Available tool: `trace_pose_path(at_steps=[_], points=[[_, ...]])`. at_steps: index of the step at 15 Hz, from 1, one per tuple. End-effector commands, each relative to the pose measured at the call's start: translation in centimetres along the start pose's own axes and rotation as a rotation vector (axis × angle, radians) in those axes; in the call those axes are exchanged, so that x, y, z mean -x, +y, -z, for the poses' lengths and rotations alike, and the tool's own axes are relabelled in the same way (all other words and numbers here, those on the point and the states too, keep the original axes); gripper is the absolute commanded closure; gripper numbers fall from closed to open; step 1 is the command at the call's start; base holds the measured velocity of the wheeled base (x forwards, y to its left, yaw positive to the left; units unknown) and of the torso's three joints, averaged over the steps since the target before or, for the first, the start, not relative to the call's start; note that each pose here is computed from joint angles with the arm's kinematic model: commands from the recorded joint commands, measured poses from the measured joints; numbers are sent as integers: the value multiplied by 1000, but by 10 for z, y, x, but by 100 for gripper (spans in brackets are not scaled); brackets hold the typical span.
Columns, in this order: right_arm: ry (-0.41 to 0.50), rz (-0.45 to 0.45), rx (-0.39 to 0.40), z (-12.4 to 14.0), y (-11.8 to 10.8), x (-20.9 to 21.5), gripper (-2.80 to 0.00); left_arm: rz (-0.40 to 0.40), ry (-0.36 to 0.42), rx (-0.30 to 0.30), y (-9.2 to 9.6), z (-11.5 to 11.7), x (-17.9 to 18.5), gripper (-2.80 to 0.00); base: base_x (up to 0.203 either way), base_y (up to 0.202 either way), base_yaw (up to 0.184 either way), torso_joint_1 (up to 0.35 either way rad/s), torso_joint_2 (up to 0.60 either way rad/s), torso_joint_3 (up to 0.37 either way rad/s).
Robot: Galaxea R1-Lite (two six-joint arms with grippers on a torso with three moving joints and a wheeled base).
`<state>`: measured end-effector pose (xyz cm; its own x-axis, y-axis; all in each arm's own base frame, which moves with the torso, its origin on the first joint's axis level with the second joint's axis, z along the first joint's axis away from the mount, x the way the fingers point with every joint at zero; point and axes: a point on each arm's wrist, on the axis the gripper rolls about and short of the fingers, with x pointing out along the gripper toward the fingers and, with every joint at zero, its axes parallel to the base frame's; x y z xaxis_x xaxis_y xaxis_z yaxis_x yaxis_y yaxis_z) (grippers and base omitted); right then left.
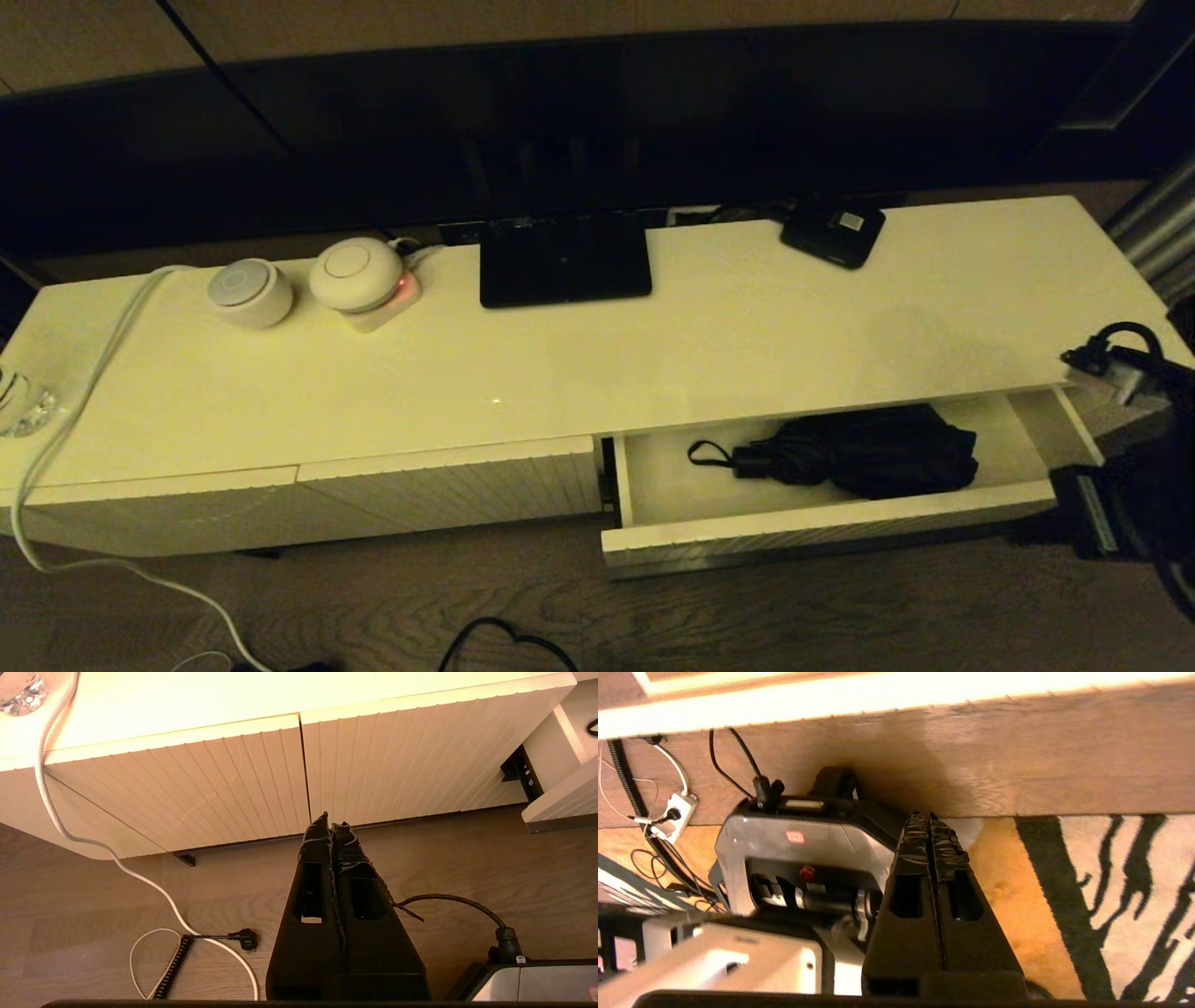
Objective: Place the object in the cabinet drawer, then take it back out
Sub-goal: Open the drawer
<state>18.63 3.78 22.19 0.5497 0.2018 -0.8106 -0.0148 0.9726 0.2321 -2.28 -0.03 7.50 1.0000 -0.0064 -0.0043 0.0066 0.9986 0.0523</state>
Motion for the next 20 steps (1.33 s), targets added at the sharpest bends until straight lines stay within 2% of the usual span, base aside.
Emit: trace_pose_path(at_steps=[1,5,12,17,20], points=[[72,10,-24,-14,6,-39,0,0,3,0,0,1,0,0,0,0,0,0,0,0],[19,66,-68,-31,14,-74,0,0,3,0,0,1,0,0,0,0,0,0,0,0],[-93,92,-69,-41,15,-83,0,0,3,0,0,1,0,0,0,0,0,0,0,0],[-236,36,-49,-40,17,-89,0,0,3,0,0,1,0,0,0,0,0,0,0,0],[-203,48,-48,-37,15,-96,0,0,3,-1,0,1,0,0,0,0,0,0,0,0]])
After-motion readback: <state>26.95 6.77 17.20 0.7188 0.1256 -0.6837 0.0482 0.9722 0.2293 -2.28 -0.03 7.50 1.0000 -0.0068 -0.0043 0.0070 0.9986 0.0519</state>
